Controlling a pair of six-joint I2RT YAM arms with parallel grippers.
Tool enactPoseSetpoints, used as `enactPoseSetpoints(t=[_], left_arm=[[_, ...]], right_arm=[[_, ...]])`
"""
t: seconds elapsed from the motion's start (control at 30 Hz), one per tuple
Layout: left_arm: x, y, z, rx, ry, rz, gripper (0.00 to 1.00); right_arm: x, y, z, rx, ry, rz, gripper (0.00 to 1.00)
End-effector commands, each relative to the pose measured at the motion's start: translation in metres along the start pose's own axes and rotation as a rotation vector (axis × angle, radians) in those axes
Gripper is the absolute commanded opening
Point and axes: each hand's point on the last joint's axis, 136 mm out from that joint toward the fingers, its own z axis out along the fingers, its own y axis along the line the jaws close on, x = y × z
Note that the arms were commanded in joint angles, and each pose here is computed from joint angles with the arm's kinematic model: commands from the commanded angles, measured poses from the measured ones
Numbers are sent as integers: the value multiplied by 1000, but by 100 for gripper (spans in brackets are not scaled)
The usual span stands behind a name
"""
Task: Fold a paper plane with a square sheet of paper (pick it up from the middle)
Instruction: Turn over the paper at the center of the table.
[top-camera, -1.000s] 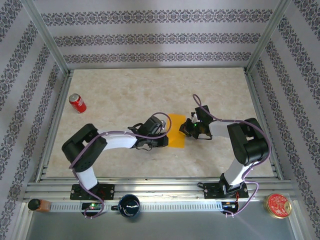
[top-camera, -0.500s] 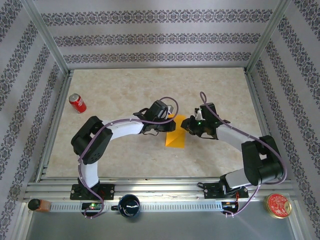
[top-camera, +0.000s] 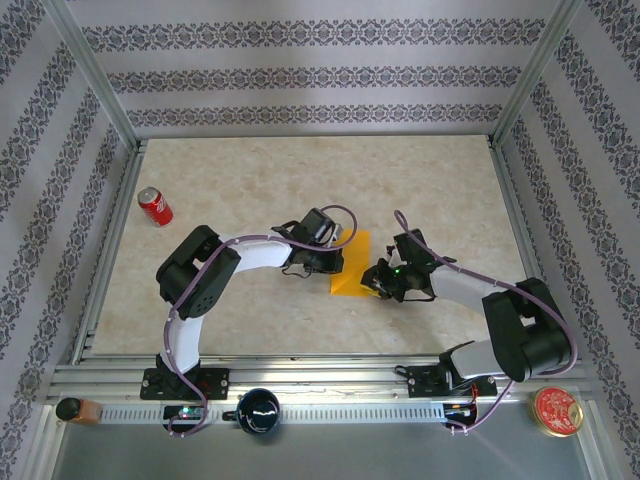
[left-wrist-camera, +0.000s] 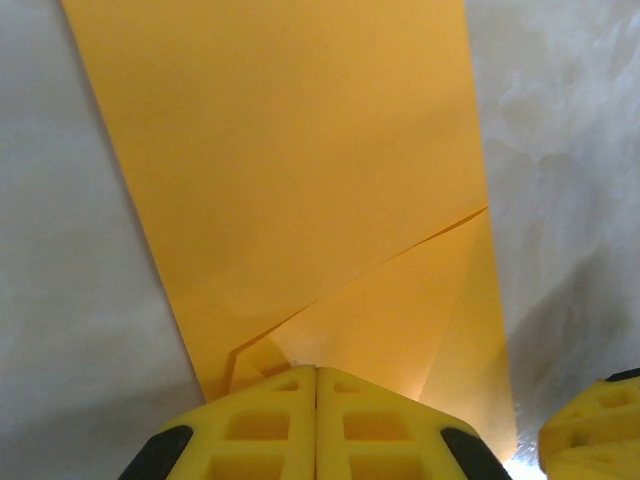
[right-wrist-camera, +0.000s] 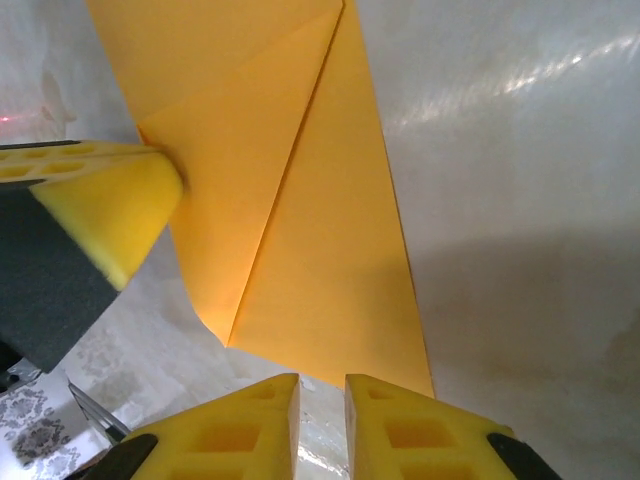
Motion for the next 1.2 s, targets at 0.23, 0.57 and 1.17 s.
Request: enactPoseSetpoints(t=[0.23, 0.57, 1.17], left_arm=[[27, 20, 4, -28, 72, -19, 7], [28, 18, 0, -15, 59, -35, 7], [27, 17, -2, -14, 53, -37, 6]], right_arm=[[1, -9, 10, 43, 13, 36, 26], [-7, 11, 15, -26, 13, 19, 28], [-47, 41, 10, -127, -17, -17, 42]])
